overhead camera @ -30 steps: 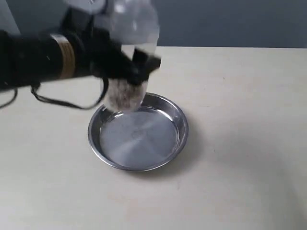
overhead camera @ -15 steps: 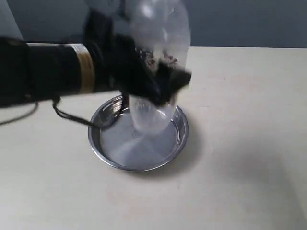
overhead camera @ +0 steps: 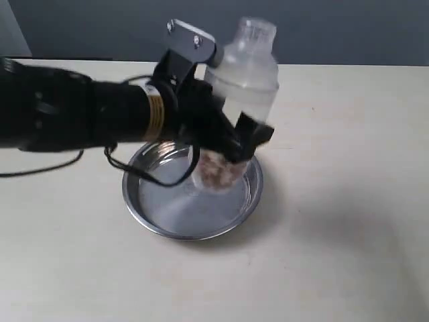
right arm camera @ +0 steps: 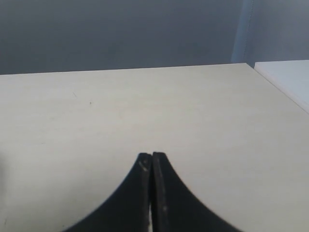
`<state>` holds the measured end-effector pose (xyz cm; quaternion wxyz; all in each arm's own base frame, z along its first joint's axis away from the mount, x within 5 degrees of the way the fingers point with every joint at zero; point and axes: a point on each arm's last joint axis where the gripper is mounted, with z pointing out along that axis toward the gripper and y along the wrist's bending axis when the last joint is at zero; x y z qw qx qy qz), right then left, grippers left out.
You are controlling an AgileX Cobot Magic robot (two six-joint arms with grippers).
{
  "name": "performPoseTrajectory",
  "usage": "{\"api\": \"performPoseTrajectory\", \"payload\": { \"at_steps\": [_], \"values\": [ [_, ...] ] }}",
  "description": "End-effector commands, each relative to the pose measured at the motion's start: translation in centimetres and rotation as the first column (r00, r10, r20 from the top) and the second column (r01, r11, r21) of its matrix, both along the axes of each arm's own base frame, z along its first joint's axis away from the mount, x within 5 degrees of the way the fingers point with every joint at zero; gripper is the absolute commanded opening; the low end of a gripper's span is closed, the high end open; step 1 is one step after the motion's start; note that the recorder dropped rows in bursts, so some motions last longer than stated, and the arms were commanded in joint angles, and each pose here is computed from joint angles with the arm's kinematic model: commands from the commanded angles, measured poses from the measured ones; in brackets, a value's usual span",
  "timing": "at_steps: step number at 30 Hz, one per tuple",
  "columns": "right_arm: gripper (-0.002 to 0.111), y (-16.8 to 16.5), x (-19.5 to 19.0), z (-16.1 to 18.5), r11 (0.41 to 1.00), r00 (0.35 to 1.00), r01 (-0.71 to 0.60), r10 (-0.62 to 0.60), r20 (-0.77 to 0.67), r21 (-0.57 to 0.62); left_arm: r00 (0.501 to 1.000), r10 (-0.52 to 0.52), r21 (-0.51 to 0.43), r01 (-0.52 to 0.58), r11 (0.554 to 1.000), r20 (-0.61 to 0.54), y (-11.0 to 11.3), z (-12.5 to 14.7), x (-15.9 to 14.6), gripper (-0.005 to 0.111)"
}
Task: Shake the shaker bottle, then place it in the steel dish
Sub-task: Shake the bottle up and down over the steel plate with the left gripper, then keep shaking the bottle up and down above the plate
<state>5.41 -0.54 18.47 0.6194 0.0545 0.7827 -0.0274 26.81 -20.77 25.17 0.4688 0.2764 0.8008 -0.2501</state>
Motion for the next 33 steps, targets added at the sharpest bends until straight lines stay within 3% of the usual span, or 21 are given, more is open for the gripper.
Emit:
{"api": "performPoseTrajectory", "payload": {
  "at_steps": [1,4,6,8,10,15,16,17,19,20,22,23,24,25,26,27,28,29,30,31,33],
  "values": [
    [-0.001,0.0,0.0,0.1,1.000,1.000,0.004,-0.004,0.015,-0.004,0.994,-0.026,-0.105,0.037,0.994,0.103,0.0,4.3,-0.7,0.000],
    [-0.001,0.0,0.0,0.1,1.000,1.000,0.004,-0.004,0.015,-0.004,0.999,0.023,0.048,-0.021,0.999,-0.045,0.2,-1.7,0.0,0.000],
    [-0.001,0.0,0.0,0.1,1.000,1.000,0.004,-0.004,0.015,-0.004,1.000,0.000,-0.053,0.001,0.999,0.018,0.1,1.6,-0.5,0.000],
    [-0.001,0.0,0.0,0.1,1.000,1.000,0.004,-0.004,0.015,-0.004,0.976,-0.053,-0.151,0.086,0.985,0.211,0.3,7.7,-1.7,0.000],
    [-0.001,0.0,0.0,0.1,1.000,1.000,0.004,-0.004,0.015,-0.004,0.963,-0.031,-0.165,0.077,0.983,0.267,0.7,9.7,-1.9,0.000],
    [-0.001,0.0,0.0,0.1,1.000,1.000,0.004,-0.004,0.015,-0.004,0.997,0.049,0.067,-0.045,0.997,-0.055,0.7,-2.0,-0.2,0.000],
    [-0.001,0.0,0.0,0.1,1.000,1.000,0.004,-0.004,0.015,-0.004,0.996,0.056,0.054,-0.052,0.997,-0.066,0.7,-1.9,-0.2,0.000],
    [-0.001,0.0,0.0,0.1,1.000,1.000,0.004,-0.004,0.015,-0.004,0.999,-0.002,-0.072,0.005,0.997,0.046,0.4,2.6,-0.9,0.000],
    [-0.001,0.0,0.0,0.1,1.000,1.000,0.004,-0.004,0.015,-0.004,0.983,-0.003,-0.126,0.027,0.992,0.184,0.7,7.2,-1.3,0.000],
    [-0.001,0.0,0.0,0.1,1.000,1.000,0.004,-0.004,0.015,-0.004,0.991,0.015,-0.095,-0.002,0.995,0.135,0.7,5.7,-1.0,0.000],
    [-0.001,0.0,0.0,0.1,1.000,1.000,0.004,-0.004,0.015,-0.004,0.998,0.053,0.052,-0.051,0.997,-0.039,0.7,-1.2,-0.3,0.000],
    [-0.001,0.0,0.0,0.1,1.000,1.000,0.004,-0.004,0.015,-0.004,0.996,0.048,0.022,-0.047,0.999,-0.076,0.5,-1.7,-0.3,0.000],
    [-0.001,0.0,0.0,0.1,1.000,1.000,0.004,-0.004,0.015,-0.004,0.999,-0.042,-0.039,0.042,0.998,-0.006,0.0,0.3,-0.9,0.000],
    [-0.001,0.0,0.0,0.1,1.000,1.000,0.004,-0.004,0.015,-0.004,0.998,-0.039,-0.006,0.039,0.999,0.044,0.2,1.0,-0.7,0.000],
    [-0.001,0.0,0.0,0.1,1.000,1.000,0.004,-0.004,0.015,-0.004,0.977,0.206,0.132,-0.210,0.969,0.045,2.7,1.1,1.1,0.000],
    [-0.001,0.0,0.0,0.1,1.000,1.000,0.004,-0.004,0.015,-0.004,0.939,0.343,0.171,-0.339,0.925,0.008,4.5,0.6,2.1,0.000],
    [-0.001,0.0,0.0,0.1,1.000,1.000,0.004,-0.004,0.015,-0.004,0.903,0.421,0.084,-0.415,0.906,-0.084,5.9,0.1,3.1,0.000],
    [-0.001,0.0,0.0,0.1,1.000,1.000,0.004,-0.004,0.015,-0.004,0.956,0.274,-0.086,-0.283,0.955,-0.106,4.7,0.2,2.6,0.000],
    [-0.001,0.0,0.0,0.1,1.000,1.000,0.004,-0.004,0.015,-0.004,0.999,0.006,-0.221,-0.014,0.975,-0.038,1.9,1.0,0.8,0.000],
    [-0.001,0.0,0.0,0.1,1.000,1.000,0.004,-0.004,0.015,-0.004,0.989,-0.151,-0.222,0.149,0.964,0.010,-0.4,1.2,-1.0,0.000],
    [-0.001,0.0,0.0,0.1,1.000,1.000,0.004,-0.004,0.015,-0.004,0.999,-0.035,-0.016,0.035,0.999,0.003,-0.7,0.0,-1.1,0.000]
  ]
}}
